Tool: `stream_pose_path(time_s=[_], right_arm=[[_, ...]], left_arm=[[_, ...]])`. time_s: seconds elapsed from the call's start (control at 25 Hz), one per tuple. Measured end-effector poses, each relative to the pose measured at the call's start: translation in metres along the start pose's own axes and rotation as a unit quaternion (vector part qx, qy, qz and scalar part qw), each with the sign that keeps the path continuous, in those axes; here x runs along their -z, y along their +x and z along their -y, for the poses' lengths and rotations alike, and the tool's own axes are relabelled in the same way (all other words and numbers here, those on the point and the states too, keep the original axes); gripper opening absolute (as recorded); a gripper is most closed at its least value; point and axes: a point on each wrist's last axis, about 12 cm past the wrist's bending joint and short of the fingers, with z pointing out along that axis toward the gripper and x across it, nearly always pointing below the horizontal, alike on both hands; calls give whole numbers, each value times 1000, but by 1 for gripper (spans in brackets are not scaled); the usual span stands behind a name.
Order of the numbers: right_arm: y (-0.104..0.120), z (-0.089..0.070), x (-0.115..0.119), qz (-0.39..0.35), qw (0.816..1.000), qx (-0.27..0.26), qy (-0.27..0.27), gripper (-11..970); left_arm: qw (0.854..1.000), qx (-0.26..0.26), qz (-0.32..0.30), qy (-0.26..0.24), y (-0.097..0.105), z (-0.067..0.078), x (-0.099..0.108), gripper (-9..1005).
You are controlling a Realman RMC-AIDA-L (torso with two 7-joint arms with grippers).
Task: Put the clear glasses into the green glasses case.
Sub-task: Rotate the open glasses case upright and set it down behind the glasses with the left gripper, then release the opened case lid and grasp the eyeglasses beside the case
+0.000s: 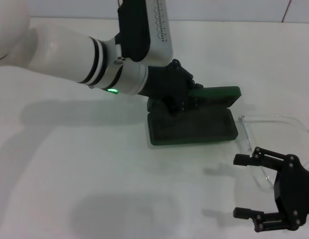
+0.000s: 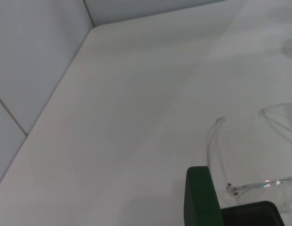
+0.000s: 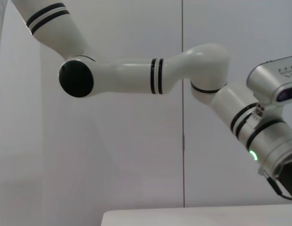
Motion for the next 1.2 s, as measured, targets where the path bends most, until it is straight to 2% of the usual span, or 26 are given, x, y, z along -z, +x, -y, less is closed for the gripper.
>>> stream_pose_path(time_s=[0.48, 0.96, 1.2], right_arm=[[3, -4, -3, 5, 1000, -5, 1, 847], [2, -1, -4, 5, 1000, -14, 5, 845], [-6, 8, 2, 7, 998, -55, 13, 844]], left_arm=[[1000, -3, -2, 6, -7, -5, -4, 310], [1000, -7, -4, 2, -7, -5, -5, 357], [998, 23, 41, -31, -6, -9, 11, 424]])
